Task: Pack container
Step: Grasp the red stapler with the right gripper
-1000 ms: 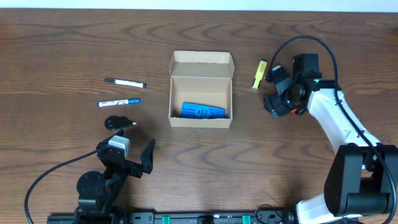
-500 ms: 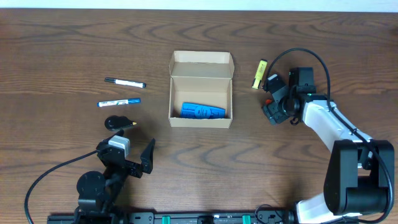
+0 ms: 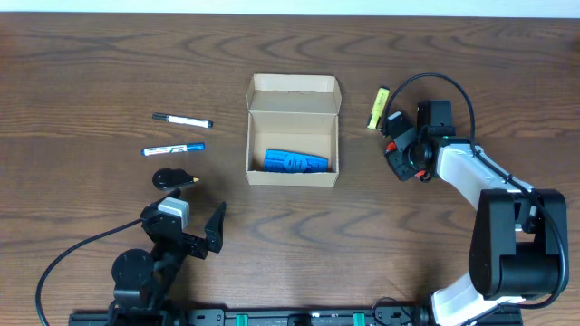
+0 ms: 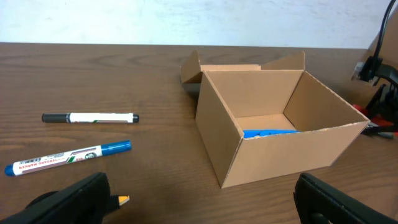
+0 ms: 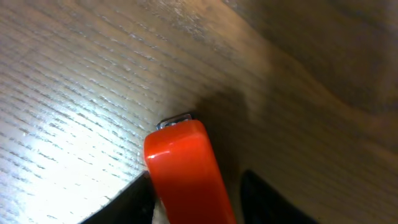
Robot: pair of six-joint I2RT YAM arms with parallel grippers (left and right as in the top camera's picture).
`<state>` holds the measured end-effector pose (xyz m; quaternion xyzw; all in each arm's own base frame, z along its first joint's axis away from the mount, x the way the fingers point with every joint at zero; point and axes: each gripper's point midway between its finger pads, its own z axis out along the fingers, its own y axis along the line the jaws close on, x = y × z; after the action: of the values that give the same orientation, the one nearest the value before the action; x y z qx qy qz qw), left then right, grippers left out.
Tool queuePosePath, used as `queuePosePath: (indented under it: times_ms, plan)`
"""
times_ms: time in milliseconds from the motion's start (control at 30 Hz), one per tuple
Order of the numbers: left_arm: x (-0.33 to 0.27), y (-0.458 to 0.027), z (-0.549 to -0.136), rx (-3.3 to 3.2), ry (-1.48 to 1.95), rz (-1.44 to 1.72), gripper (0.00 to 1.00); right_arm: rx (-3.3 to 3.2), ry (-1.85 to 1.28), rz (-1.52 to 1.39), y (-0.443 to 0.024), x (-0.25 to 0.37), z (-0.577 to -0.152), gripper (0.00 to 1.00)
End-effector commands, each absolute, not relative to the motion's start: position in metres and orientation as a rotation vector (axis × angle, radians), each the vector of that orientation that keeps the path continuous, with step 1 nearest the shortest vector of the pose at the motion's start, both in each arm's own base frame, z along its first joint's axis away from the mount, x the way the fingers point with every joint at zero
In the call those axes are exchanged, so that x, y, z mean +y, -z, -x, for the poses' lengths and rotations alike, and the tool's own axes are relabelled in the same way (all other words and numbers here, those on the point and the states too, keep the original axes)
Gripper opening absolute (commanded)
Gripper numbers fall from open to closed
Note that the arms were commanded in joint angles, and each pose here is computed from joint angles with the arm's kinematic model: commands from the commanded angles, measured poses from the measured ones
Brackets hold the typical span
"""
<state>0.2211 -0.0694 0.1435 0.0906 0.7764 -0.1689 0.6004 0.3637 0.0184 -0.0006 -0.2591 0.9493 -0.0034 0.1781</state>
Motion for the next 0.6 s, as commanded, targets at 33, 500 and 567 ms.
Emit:
queuePosePath:
  times_ms: [33,500,567]
  plan:
    - [-0.069,-0.132,-0.221,1.821,0.382,-0.217,0.95,2.737,-0.015,0.591,0.006,0.016,-0.362,0.24]
    - [-0.069,-0.132,-0.221,1.821,0.382,-0.217,0.96,2.684,-0.224,0.347,-0.105,0.054,-0.395,0.01]
    - [-0.069,-0.132,-0.221,1.822,0.382,-0.217,0.95,2.637,-0.269,0.335,-0.136,0.067,-0.399,0.01]
